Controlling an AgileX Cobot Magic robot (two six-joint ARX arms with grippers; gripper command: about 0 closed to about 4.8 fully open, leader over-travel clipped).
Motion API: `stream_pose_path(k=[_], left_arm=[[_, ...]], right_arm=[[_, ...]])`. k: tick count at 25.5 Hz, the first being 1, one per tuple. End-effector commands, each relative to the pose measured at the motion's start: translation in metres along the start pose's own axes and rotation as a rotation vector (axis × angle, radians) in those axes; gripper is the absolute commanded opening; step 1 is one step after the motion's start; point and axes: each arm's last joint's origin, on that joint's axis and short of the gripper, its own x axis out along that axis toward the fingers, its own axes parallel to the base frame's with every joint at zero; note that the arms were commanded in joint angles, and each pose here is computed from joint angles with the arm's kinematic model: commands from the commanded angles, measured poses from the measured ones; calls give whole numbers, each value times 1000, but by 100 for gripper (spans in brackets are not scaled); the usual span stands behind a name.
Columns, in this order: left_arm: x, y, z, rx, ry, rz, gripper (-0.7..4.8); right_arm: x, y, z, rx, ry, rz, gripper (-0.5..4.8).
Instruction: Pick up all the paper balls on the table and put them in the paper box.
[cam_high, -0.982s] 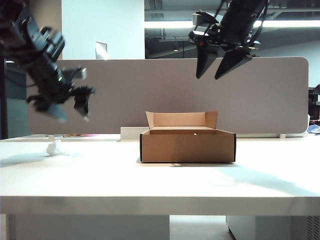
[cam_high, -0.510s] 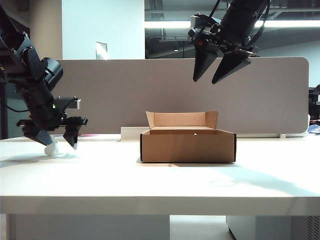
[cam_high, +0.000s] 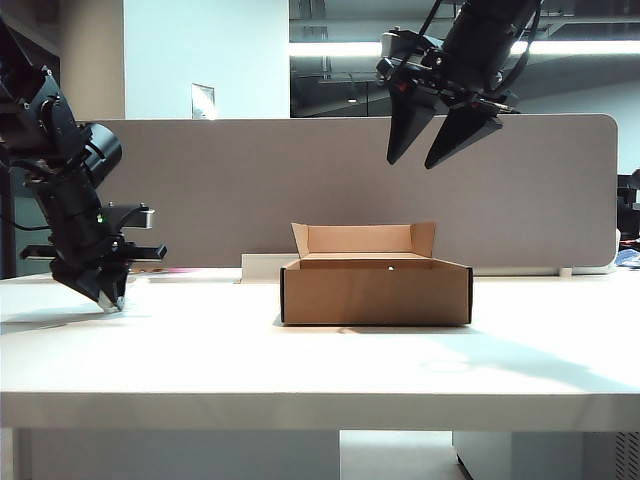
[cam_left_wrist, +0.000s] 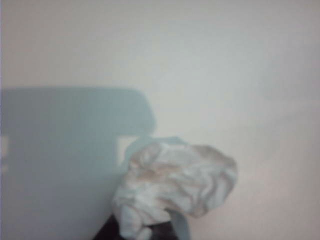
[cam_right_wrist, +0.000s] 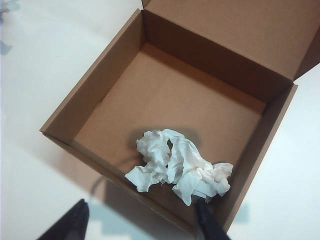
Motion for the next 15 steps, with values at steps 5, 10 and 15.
stream_pose_path(k=[5, 10, 15], left_arm=[[-44, -15, 29, 28, -127, -50, -3], [-89, -62, 49, 112, -252, -370, -3], [-100, -133, 47, 238, -302, -527, -3]], right_arm=[[-4, 1, 3, -3, -23, 2, 287], [-6, 0, 3, -2, -20, 1, 173], [-21, -3, 4, -7, -39, -10, -8]])
